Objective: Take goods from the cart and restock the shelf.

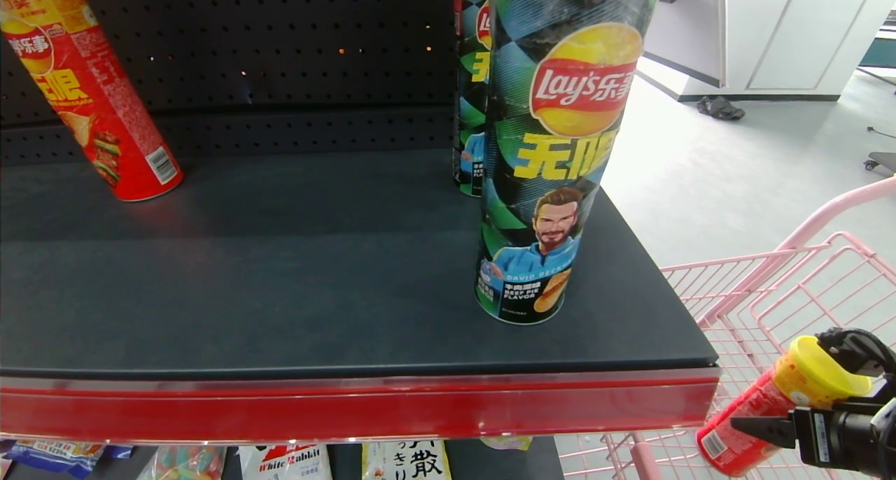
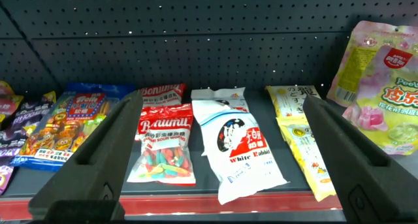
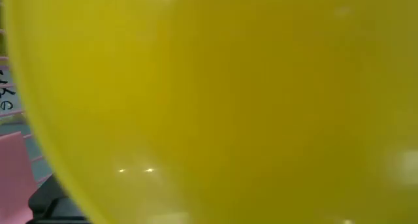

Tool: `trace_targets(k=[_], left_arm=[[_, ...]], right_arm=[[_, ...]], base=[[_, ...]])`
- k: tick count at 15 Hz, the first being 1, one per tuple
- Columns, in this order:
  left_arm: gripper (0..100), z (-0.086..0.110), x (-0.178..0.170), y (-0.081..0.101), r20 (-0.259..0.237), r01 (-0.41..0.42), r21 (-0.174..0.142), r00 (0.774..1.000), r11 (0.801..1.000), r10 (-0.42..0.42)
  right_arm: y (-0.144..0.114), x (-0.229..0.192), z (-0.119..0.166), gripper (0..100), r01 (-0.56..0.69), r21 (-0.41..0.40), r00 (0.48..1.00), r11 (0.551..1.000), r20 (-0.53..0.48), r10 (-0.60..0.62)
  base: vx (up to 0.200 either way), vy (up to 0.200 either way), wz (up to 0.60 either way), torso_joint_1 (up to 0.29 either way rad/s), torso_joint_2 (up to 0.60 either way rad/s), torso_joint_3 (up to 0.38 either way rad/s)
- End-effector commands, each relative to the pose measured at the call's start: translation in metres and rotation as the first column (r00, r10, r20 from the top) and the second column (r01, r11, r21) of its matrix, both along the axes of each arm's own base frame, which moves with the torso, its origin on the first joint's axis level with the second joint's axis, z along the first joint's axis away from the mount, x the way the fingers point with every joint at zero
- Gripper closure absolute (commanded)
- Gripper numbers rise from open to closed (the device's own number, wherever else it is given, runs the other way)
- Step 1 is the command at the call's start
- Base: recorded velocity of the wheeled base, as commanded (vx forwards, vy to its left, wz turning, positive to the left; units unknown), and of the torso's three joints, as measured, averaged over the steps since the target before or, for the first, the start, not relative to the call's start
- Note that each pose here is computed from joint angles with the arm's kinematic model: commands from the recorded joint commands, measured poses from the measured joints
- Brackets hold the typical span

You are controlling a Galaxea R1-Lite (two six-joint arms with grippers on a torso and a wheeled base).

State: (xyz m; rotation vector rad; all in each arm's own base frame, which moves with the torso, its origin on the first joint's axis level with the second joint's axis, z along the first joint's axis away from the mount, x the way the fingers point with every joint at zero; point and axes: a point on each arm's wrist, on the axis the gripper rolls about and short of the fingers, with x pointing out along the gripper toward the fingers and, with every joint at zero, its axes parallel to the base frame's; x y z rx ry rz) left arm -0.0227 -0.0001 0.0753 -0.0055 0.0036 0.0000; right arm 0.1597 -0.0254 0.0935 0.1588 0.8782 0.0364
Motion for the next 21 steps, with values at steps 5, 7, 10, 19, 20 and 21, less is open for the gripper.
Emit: trace_targets(k=[5,7,10,19,20,21], left_arm=[[0,0.0,0.0,0.0,0.001,-0.002,-0.001,1.0,1.0,0.002],[0,0.0,0.0,0.0,0.001,-0.002,-0.001,1.0,1.0,0.002],[0,0.0,0.0,0.0,0.001,0.0,-0.001,1.0,1.0,0.0],[0,0.0,0.0,0.0,0.001,-0.002,-0.001,1.0,1.0,0.002],[0,0.0,0.0,0.0,0.001,0.0,-0.001,1.0,1.0,0.0],[0,0.0,0.0,0.0,0.001,0.0,-0.001,1.0,1.0,0.0]], right_arm=[[-0.001,-0.011,0.003,0,-0.051,-0.065,0.998,0.997,0.03,0.053],[-0.001,-0.012,0.004,0,-0.06,-0.062,0.997,0.996,0.039,0.062],[0.0,-0.014,0.003,0,-0.07,-0.056,0.997,0.996,0.037,0.073],[0.011,-0.026,-0.006,0,-0.17,0.015,0.985,0.985,0.02,0.169],[0.011,-0.025,-0.006,0,-0.167,0.015,0.986,0.986,0.017,0.167],[0.01,-0.024,-0.007,0,-0.161,0.01,0.987,0.987,0.011,0.161]], base=[[0.0,0.0,0.0,0.0,0.0,0.0],[0.0,0.0,0.0,0.0,0.0,0.0],[0.0,0.0,0.0,0.0,0.0,0.0],[0.0,0.0,0.0,0.0,0.0,0.0],[0.0,0.0,0.0,0.0,0.0,0.0],[0.0,0.0,0.0,0.0,0.0,0.0]])
